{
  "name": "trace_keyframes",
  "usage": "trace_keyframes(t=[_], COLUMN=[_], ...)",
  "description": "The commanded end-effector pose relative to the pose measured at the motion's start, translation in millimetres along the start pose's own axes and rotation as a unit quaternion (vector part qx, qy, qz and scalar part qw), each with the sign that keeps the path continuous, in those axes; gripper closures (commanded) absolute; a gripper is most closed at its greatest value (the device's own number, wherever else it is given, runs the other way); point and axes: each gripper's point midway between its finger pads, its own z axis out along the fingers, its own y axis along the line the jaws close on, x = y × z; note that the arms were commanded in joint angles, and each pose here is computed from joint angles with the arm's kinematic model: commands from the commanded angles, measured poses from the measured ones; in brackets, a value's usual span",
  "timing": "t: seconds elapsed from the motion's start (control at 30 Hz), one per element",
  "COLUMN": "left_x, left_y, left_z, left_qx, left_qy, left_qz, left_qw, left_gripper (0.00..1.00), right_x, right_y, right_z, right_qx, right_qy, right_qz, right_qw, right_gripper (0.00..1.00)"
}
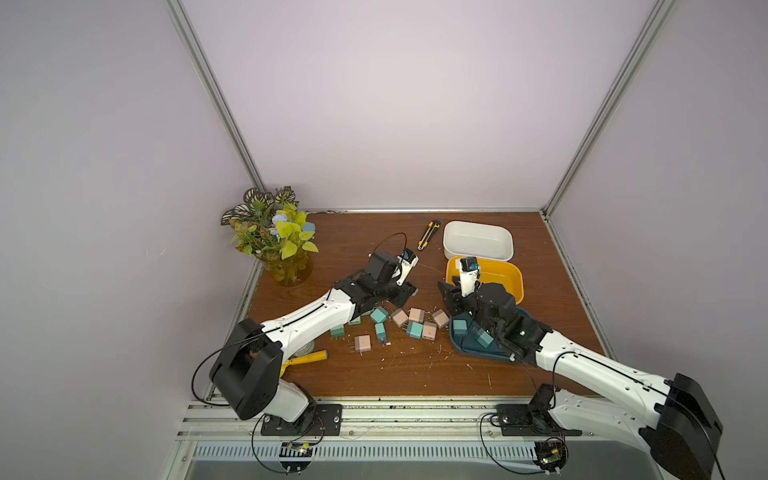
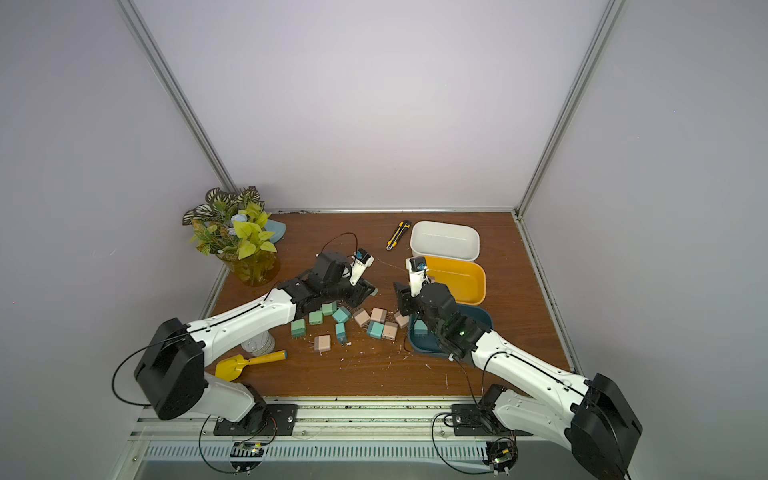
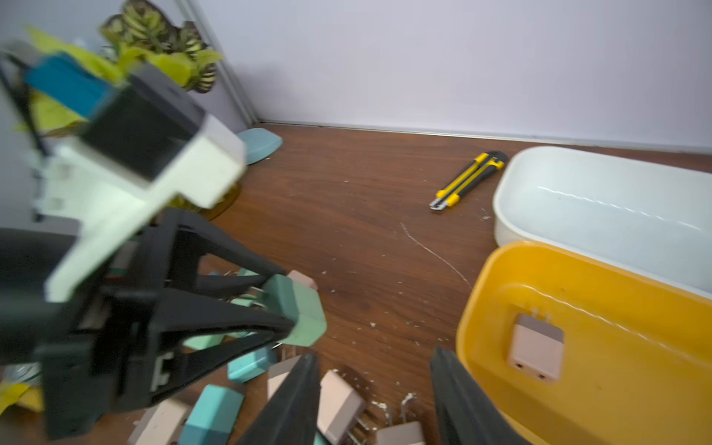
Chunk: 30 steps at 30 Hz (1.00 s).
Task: Place the plugs by color into the storage box
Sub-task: Pick up the plug from the center of the board, then place the plug in the storage box.
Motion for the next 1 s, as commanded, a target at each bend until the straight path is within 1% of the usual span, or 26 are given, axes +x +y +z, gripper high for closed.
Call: trace_keyframes(t=[0.0, 0.17, 0.23, 0.3, 0.4, 0.53, 0.63, 0.67, 0.7, 0.8, 0.83, 0.9, 0.97], left_x=[-53.7, -101.5, -129.0, -150.8, -178.1, -196.9, -203.9, -204.2, -206.3, -208.2, -210.3, -215.5, -221.1], left_y=[-2.4, 2.9, 2.8, 1.9, 0.7, 1.6, 1.9, 5.8, 9.9, 13.9, 13.6, 10.6, 8.8], left_z=[15.0, 62.3, 84.3, 108.2, 142.8, 193.6, 219.2, 225.1, 228.7, 233.9, 233.1, 229.9, 225.9], left_qx=[0.001, -0.003, 0.002, 0.010, 0.021, 0.035, 0.044, 0.036, 0.026, 0.019, 0.020, 0.027, 0.031], left_qy=[-0.073, -0.101, -0.125, -0.145, -0.164, -0.178, -0.206, -0.213, -0.225, -0.247, -0.253, -0.266, -0.277], left_qz=[-0.009, -0.004, -0.001, 0.003, 0.017, 0.013, 0.014, 0.012, 0.009, 0.005, 0.005, 0.010, 0.013], left_qw=[0.997, 0.995, 0.992, 0.989, 0.986, 0.983, 0.977, 0.976, 0.974, 0.969, 0.967, 0.964, 0.960], left_gripper=[0.63, 0.64, 0.64, 0.63, 0.62, 0.62, 0.61, 0.59, 0.55, 0.37, 0.32, 0.27, 0.27], right_x=[-15.5, -20.1, -23.6, -31.0, -44.3, -52.1, -54.3, -54.4, -54.7, -51.0, -50.0, -48.5, -46.8], right_y=[-32.2, -65.7, -82.2, -101.3, -128.4, -157.0, -171.2, -173.8, -176.2, -180.1, -180.7, -181.8, -180.3], right_z=[-3.6, 5.9, 11.6, 17.5, 31.6, 54.1, 66.3, 69.9, 73.5, 83.4, 85.9, 91.4, 95.0], right_qx=[0.041, 0.078, 0.104, 0.124, 0.121, 0.126, 0.126, 0.124, 0.120, 0.113, 0.112, 0.111, 0.105], right_qy=[-0.022, -0.020, -0.020, -0.025, -0.032, -0.028, -0.031, -0.031, -0.030, -0.021, -0.018, -0.007, 0.004], right_qz=[0.052, 0.057, 0.062, 0.082, 0.120, 0.140, 0.152, 0.157, 0.160, 0.162, 0.160, 0.156, 0.156], right_qw=[0.998, 0.995, 0.992, 0.989, 0.985, 0.982, 0.980, 0.979, 0.979, 0.980, 0.981, 0.981, 0.982], right_gripper=[0.47, 0.47, 0.46, 0.46, 0.46, 0.47, 0.48, 0.48, 0.48, 0.48, 0.48, 0.49, 0.49])
